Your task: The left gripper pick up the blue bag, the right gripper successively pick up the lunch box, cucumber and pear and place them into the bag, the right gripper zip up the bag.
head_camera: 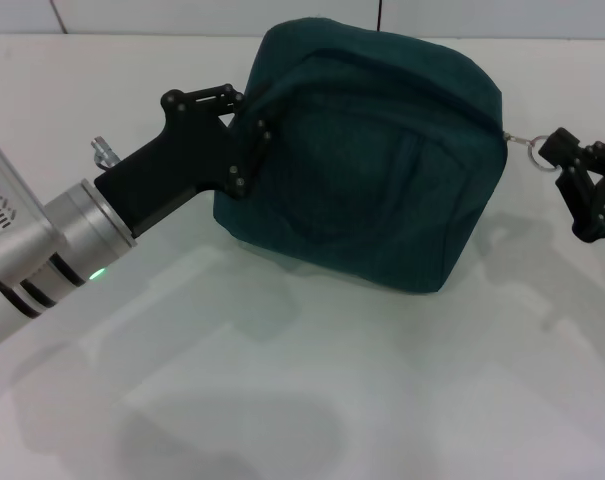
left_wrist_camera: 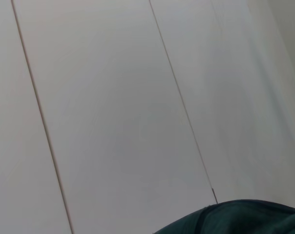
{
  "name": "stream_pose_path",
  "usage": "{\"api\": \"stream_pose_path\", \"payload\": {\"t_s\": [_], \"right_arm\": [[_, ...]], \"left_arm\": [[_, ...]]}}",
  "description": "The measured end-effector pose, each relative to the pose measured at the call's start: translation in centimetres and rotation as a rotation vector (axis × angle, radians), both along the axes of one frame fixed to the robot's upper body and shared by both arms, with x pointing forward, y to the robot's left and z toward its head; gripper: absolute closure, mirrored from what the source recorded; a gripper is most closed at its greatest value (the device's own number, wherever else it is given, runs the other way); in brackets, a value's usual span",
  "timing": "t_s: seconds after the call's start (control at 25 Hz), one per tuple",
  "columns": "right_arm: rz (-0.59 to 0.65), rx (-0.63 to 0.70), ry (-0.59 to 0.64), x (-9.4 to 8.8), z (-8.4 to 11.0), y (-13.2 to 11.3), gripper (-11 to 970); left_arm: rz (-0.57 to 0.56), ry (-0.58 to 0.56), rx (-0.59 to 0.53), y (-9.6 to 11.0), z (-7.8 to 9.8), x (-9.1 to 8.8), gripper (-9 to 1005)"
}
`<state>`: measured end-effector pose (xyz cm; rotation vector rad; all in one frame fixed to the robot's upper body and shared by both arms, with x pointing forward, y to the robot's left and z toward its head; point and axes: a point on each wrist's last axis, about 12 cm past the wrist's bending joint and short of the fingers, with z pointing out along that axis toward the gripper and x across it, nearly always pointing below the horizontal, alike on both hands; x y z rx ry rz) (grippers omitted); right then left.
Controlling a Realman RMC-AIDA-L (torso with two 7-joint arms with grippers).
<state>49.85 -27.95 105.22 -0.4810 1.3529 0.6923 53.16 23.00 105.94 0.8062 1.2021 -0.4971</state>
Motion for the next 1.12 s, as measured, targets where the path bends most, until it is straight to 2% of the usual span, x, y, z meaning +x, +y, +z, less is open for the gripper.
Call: {"api": "stream_pose_path", "payload": {"t_s": [0.6, 1.12], "right_arm": [[-0.019, 0.018, 0.031, -1.9, -0.8, -1.3, 921], [-0.029, -0.062, 0.165, -1.4, -2.6, -1.1, 919]], "left_arm": [[0.003, 0.013, -0.008, -0.1, -0.1, 0.0, 861], [-0.007, 0.028, -0.026, -0.5, 0.0, 0.2, 863]]}}
